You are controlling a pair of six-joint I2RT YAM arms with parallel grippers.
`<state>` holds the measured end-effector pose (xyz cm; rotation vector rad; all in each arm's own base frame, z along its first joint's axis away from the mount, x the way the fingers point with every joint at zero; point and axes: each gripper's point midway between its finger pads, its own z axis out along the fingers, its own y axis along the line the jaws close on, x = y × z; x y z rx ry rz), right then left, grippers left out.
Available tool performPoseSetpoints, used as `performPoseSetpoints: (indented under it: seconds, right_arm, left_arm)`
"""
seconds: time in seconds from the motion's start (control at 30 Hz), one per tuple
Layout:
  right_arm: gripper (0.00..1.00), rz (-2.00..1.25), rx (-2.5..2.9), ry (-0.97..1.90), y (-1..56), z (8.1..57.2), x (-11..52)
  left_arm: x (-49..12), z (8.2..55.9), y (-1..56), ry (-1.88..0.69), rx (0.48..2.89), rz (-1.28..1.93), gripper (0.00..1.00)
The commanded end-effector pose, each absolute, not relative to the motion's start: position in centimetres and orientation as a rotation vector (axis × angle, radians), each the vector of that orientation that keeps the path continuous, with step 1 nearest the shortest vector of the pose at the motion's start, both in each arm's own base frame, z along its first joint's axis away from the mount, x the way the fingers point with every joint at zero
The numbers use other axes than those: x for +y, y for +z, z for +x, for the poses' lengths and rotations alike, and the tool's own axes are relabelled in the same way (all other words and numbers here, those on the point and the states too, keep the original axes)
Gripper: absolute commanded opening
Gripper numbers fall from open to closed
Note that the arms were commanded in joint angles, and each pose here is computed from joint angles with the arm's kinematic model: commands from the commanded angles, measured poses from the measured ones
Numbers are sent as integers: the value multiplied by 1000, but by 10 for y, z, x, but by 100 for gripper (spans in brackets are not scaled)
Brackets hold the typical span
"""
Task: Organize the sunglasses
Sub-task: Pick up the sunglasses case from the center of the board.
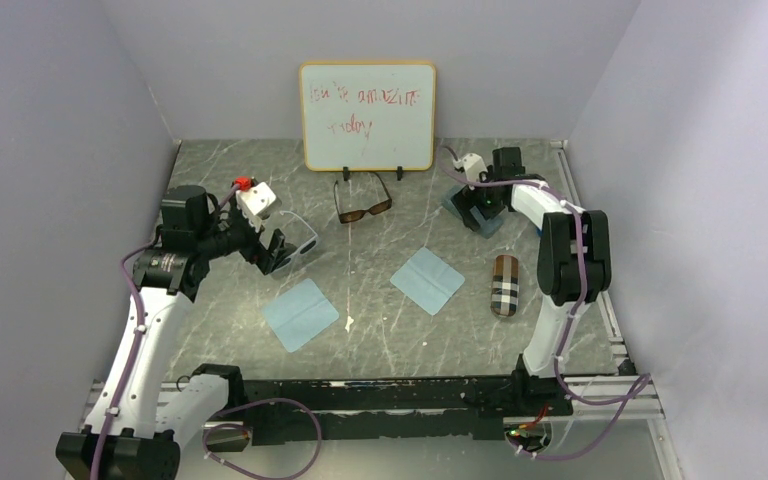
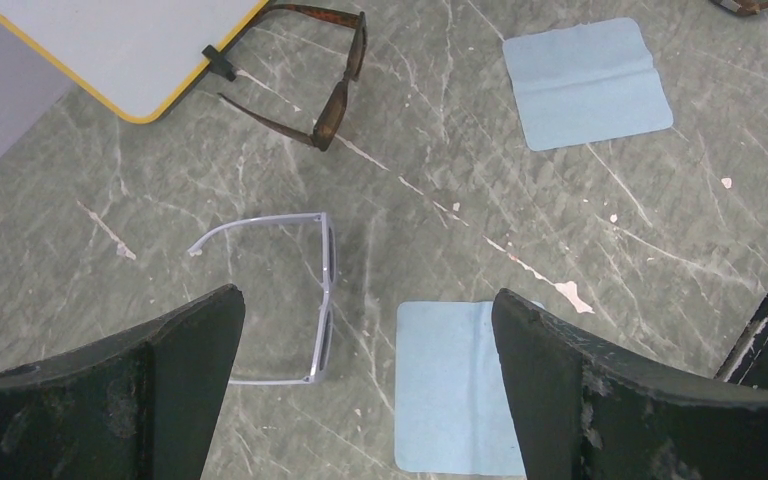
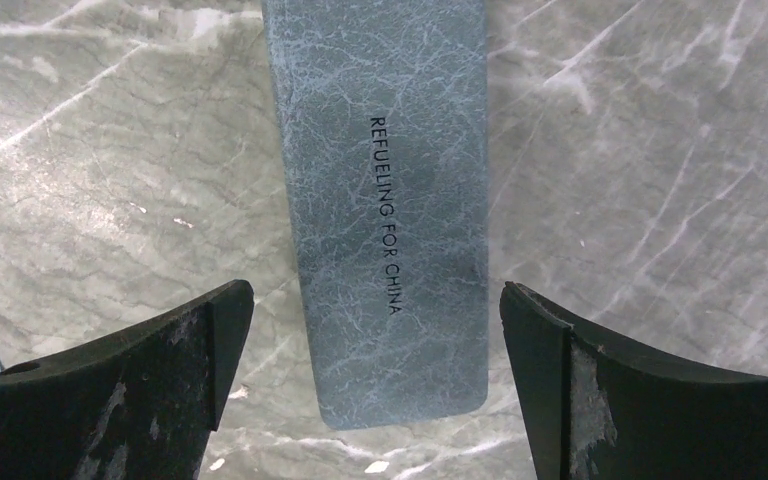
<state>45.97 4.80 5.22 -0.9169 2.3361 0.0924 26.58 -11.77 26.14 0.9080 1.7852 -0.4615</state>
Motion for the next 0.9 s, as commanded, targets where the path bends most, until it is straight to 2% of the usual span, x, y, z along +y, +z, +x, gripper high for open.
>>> performPoseSetpoints:
  seconds: [0.0,0.13,0.3,0.53,0.67,0.87]
  right_arm:
    - [100,-907,2325,102,49,465,46]
    - [99,-891,2326,155,49,463,47]
    - [89,-882,2319,279,57,458,53]
    - [89,-825,2347,258,51,461,47]
    - [79,-829,2350,284,50,460,50]
    - [77,-791,2382,244,44,465,44]
  left_arm:
    - [-120,265,267,-474,1739,929,99]
    - [-119,264,267,-481,1739,927,99]
    - [-119,264,267,-487,1736,924,99]
    - [-119,261,270,-503,1723,920,99]
    - [-119,259,271,-516,1718,916,99]
    - [-118,260,272,-513,1714,911,99]
